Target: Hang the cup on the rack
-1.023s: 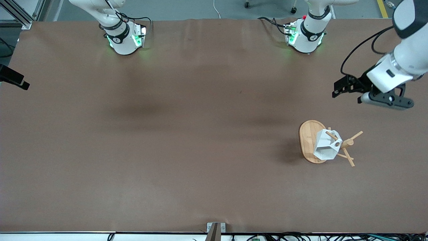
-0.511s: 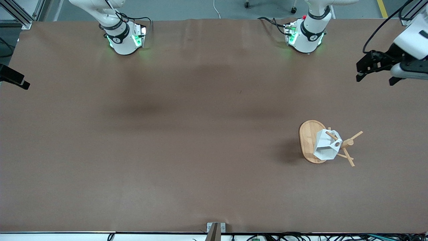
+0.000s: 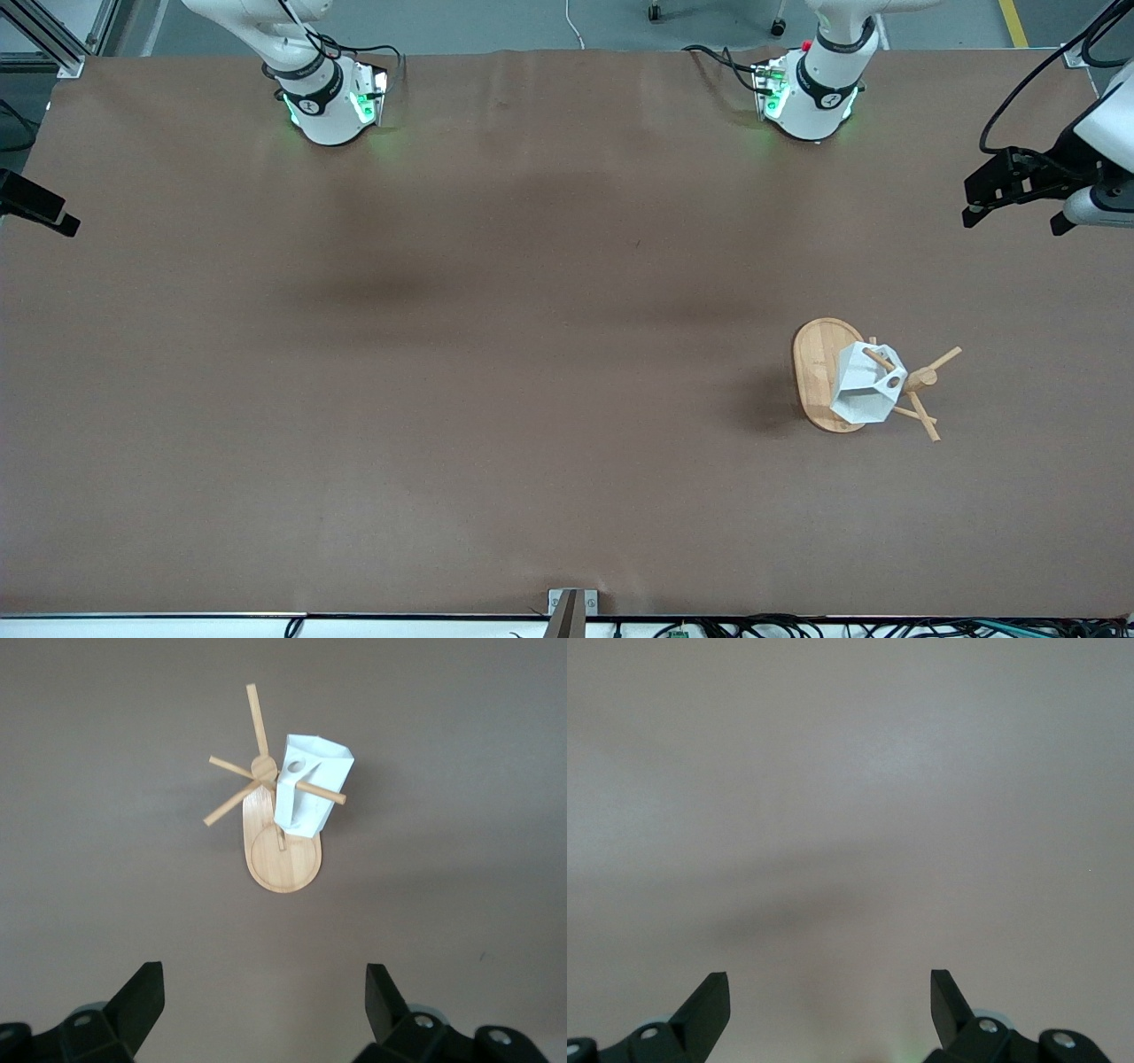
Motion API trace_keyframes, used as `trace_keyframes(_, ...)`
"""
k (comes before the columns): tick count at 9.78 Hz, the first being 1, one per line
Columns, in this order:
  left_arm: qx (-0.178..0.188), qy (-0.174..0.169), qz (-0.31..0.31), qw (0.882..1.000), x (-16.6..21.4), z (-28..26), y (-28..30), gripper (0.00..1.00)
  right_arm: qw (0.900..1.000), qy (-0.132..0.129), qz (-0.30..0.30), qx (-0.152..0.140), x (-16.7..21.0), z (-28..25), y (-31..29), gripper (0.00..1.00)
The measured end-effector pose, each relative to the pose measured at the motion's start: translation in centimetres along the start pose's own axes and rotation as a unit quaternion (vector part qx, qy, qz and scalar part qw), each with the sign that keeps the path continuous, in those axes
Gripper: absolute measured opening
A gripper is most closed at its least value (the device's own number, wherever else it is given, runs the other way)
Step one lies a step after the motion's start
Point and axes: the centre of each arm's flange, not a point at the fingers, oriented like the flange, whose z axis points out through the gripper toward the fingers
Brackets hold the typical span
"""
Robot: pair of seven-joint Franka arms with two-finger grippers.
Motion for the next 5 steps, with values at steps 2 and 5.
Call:
trace_keyframes(2,0.006,-0.002,0.004,1.000,-0.2,-0.1,1.3,1.00,1.000,-0.003,0.000,0.000,-0.1,0.0,0.0,1.00)
trace_keyframes(5,0.010,0.003,0.015,1.000,-0.5,-0.6,2.5,1.00,1.000,-0.004,0.000,0.000,-0.1,0.1,0.0,1.00)
